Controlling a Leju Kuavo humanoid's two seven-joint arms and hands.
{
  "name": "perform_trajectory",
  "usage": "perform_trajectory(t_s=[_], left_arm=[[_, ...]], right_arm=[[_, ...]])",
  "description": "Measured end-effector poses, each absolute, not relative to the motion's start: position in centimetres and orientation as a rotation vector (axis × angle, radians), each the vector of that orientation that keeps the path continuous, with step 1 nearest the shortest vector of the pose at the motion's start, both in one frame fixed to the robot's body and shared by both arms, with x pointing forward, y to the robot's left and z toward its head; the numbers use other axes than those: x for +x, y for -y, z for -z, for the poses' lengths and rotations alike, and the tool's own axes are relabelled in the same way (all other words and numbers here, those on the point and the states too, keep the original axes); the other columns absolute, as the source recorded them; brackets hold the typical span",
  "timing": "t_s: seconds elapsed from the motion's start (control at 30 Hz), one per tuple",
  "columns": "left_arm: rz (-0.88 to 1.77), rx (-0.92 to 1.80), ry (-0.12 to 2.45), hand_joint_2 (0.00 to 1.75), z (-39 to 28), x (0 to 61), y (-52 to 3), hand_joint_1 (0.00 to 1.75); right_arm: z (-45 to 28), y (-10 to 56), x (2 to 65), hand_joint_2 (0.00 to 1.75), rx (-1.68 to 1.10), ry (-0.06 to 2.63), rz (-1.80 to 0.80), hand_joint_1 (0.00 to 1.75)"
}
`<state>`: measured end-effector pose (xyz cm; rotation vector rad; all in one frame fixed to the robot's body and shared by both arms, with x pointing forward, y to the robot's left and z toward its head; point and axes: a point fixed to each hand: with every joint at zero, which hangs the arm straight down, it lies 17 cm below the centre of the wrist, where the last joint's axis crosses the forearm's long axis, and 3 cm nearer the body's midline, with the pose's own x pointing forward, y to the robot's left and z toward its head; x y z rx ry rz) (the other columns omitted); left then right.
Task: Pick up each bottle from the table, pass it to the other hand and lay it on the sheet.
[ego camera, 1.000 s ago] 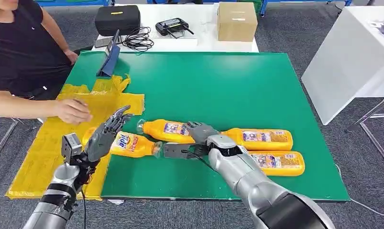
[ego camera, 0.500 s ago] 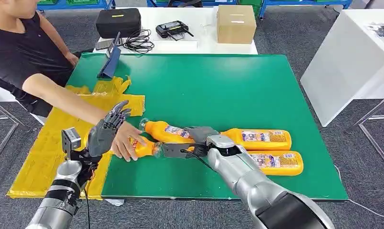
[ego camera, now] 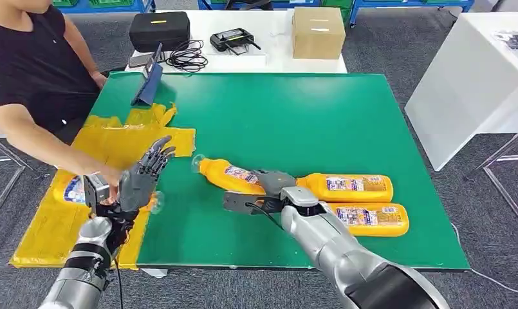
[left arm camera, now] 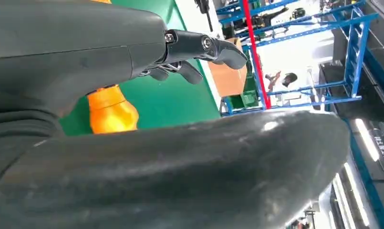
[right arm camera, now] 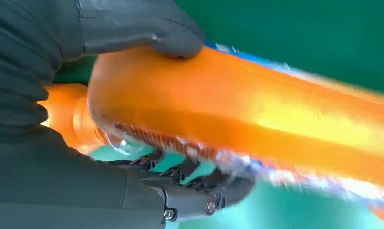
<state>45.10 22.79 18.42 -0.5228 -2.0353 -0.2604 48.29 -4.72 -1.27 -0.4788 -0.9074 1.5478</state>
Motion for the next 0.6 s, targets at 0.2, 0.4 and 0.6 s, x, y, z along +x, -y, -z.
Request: perform_trajectory(t_s=[0.2,0.4,0.6], left_arm=[[0.254,-0.527,2.036,0.00,-18.71,45.79,-22.12,0.00],[0.243,-0.533,2.027,0.00,-18.39,45.84,-21.87,0.00],[0.235,-0.535,2.024,0.00,-18.23,45.87,-21.80,0.00]], right_arm=[[2.53,5.42,47.30,1.75,-0.452,0.842,-1.540,1.75],[2.48,5.47,47.48,1.75,-0.425,0.867,-1.486,1.75],[1.93,5.21,48.08,1.75,-0.414,0.926,-1.426,1.75]])
